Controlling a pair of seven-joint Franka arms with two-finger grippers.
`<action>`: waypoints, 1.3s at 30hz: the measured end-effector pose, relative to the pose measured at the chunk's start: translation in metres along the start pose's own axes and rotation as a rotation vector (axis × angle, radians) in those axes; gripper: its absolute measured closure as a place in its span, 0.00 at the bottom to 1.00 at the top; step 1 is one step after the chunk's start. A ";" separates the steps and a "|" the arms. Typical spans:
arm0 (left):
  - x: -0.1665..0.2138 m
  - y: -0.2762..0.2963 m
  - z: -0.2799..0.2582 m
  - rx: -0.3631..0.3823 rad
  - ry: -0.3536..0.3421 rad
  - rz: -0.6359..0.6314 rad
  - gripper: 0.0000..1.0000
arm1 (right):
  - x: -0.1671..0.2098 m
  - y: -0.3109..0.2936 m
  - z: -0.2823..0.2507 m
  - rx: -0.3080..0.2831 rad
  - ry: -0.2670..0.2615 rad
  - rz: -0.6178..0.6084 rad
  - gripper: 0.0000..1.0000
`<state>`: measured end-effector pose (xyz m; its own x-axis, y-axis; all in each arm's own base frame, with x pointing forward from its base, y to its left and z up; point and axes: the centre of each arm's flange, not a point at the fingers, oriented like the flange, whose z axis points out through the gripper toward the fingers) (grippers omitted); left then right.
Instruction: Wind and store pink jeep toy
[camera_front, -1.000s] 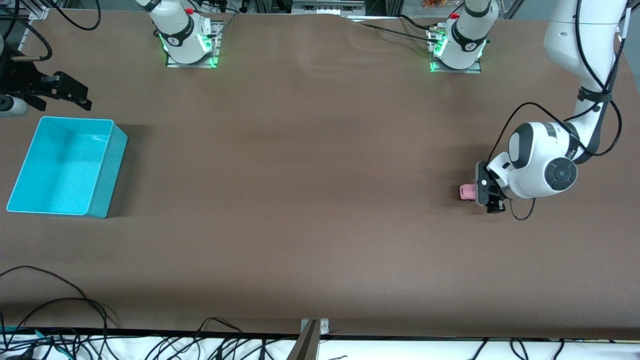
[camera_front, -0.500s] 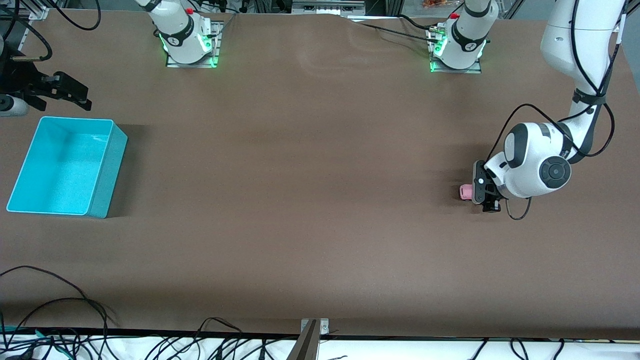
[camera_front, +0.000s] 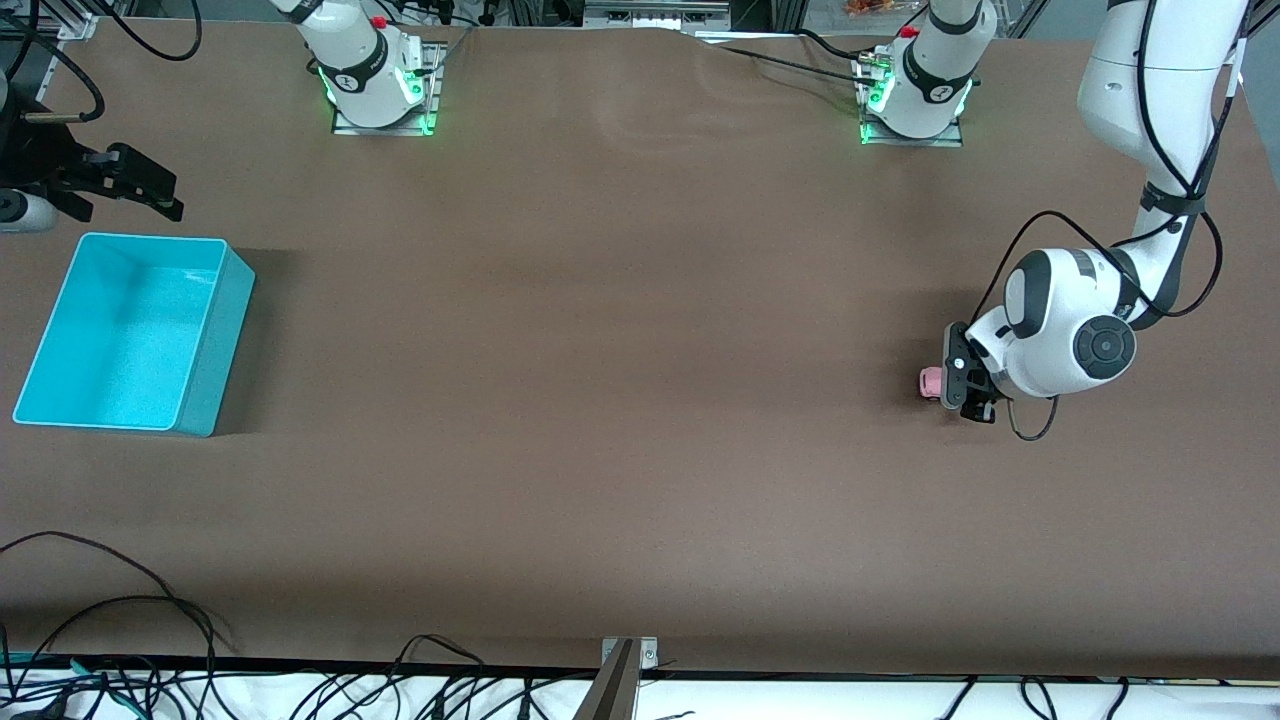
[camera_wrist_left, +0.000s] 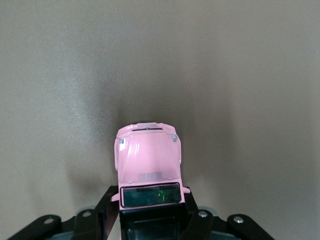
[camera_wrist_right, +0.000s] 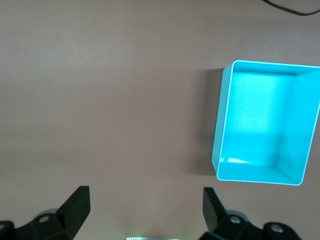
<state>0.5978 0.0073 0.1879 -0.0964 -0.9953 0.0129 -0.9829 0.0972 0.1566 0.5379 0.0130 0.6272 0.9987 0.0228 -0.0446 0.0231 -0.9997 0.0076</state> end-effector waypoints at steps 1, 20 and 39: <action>0.000 0.000 0.000 0.000 0.000 0.000 0.45 | 0.000 0.000 0.000 0.000 0.000 0.000 0.00; -0.007 0.001 0.001 -0.002 0.000 -0.012 0.45 | 0.000 0.000 0.000 0.000 0.000 0.000 0.00; -0.088 0.012 0.002 0.006 0.019 -0.048 0.45 | 0.000 0.000 0.000 0.000 0.000 0.000 0.00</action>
<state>0.5940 0.0958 0.1864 -0.0466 -0.9986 0.0239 -0.9871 0.0497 0.1520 0.5379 0.0130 0.6272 0.9987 0.0227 -0.0446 0.0231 -0.9997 0.0076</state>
